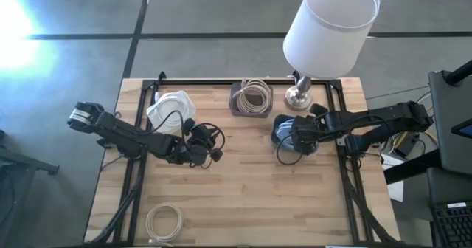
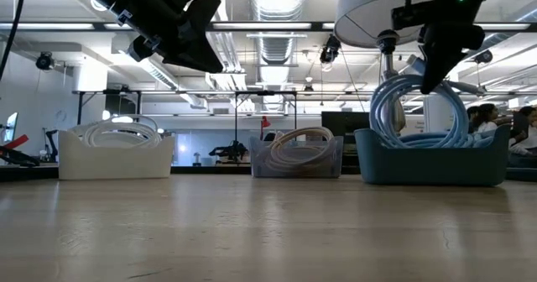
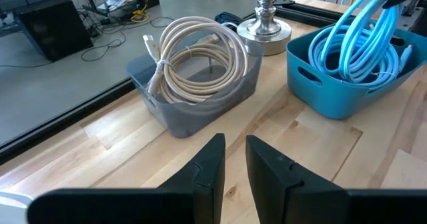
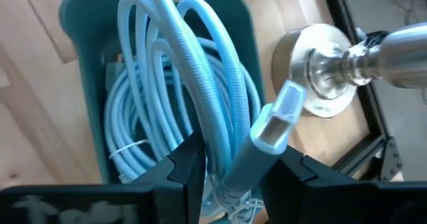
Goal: Pick & Place USB Port
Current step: Put the blue charger cable into the blue bin
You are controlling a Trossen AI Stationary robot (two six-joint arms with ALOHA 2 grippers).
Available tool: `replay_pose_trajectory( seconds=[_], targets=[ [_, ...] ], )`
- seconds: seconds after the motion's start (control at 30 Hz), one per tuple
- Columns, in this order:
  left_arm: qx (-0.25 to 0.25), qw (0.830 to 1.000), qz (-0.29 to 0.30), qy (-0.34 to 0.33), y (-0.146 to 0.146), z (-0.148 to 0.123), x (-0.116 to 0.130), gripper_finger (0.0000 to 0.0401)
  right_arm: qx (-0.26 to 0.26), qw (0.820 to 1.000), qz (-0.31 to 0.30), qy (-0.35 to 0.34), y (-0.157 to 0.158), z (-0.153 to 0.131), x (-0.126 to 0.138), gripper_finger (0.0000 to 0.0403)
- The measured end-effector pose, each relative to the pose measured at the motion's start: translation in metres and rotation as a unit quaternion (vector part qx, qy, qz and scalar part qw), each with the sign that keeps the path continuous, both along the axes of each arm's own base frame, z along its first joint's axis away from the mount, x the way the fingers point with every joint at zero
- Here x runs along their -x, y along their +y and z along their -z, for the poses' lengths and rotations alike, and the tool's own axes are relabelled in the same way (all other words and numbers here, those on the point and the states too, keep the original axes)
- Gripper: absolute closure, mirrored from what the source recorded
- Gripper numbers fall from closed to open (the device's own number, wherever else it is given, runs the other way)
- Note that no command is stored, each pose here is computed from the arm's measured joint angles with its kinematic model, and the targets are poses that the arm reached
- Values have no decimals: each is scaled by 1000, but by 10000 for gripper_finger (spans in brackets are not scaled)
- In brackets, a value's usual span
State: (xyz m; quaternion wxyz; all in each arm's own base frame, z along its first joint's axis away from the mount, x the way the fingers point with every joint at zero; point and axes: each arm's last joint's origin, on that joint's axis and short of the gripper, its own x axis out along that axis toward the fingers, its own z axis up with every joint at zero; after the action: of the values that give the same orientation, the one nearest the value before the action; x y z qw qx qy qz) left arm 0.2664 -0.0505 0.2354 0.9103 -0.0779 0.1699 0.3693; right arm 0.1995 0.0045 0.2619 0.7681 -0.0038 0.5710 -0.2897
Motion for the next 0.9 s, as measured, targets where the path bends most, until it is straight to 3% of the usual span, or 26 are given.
replay_pose_trajectory(
  seconds=[0.2, 0.4, 0.5, 0.77, 0.9],
  targets=[
    [0, 1000, 0, 0, 0, 0, 0, 336, 4, 1000, 0, -1, 0, 0, 0, 291],
    [0, 1000, 0, 0, 0, 0, 0, 336, -8, 1000, -8, -1, 1, -2, -1, 360],
    [0, 1000, 0, 0, 0, 0, 0, 336, -8, 1000, -27, 5, 1, -5, -1, 367],
    [0, 1000, 0, 0, 0, 0, 0, 336, -88, 991, -97, -31, 6, -40, -5, 367],
    [0, 1000, 0, 0, 0, 0, 0, 336, -114, 988, -101, -40, 5, -47, -5, 367]
  ],
)
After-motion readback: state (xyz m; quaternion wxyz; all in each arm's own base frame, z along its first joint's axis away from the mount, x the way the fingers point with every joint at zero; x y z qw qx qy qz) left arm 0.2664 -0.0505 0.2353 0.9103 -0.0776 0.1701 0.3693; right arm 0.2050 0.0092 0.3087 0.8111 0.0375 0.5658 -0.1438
